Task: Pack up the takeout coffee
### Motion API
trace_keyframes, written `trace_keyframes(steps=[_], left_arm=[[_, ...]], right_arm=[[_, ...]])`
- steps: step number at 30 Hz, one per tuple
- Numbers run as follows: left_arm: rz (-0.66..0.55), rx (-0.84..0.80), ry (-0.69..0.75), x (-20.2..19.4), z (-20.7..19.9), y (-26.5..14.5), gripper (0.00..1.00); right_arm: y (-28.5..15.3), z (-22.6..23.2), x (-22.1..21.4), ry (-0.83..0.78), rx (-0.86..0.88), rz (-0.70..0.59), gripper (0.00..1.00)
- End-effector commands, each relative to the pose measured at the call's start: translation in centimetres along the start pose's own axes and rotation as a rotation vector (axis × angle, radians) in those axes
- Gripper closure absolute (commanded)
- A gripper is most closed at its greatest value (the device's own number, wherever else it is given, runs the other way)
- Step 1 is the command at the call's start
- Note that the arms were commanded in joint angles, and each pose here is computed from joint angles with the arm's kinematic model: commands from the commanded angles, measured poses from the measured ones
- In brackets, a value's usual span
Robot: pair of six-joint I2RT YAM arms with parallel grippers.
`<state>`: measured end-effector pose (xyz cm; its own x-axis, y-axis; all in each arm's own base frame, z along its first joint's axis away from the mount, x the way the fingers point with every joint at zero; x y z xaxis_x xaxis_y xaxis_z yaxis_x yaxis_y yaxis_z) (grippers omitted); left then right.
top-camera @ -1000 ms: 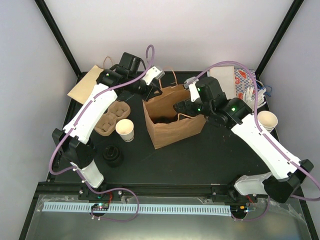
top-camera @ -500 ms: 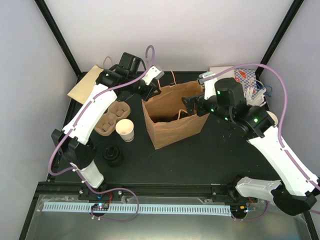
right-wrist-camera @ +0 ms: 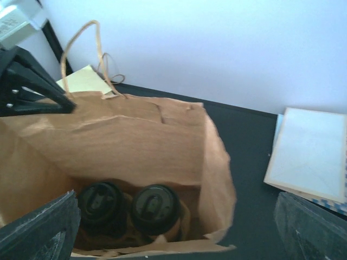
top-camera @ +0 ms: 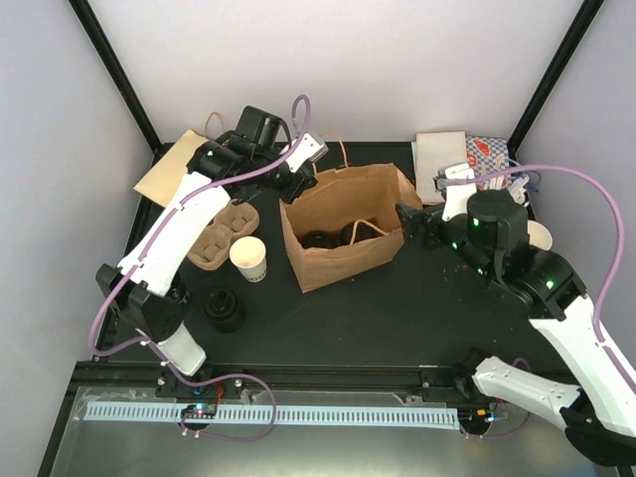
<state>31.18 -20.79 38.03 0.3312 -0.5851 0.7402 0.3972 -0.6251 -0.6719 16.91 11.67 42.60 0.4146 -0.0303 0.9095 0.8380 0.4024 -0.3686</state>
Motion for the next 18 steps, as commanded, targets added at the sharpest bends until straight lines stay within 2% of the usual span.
trace_keyframes(steps=[1, 8, 18], left_arm=[[-0.059, 0.068, 0.122, 0.9, -1.2, -2.4, 0.98], [-0.081, 0.114, 0.243, 0.8, -3.3, -2.8, 0.98], [-0.123, 0.157, 0.36, -1.1, -6.5, -2.6, 0.98]], right_arm=[[-1.2, -1.3, -0.6, 0.021, -0.09, -0.071, 0.0], [-3.0, -2.4, -2.8, 0.049, -0.068, -0.111, 0.0], [-1.9, -2.6, -7.2, 0.081, -0.002, 0.024, 0.0]])
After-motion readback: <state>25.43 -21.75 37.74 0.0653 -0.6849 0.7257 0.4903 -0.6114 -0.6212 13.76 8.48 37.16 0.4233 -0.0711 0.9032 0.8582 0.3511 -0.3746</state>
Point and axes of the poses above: each gripper's point midway between its finger pads, its own y axis out along the fingers, its own z axis along the line the jaws close on, x = y × z, the point moved 9 cm from there along -y, back along the fingers, and after that the axes turned 7 degrees about y, right-handed, at the moved point
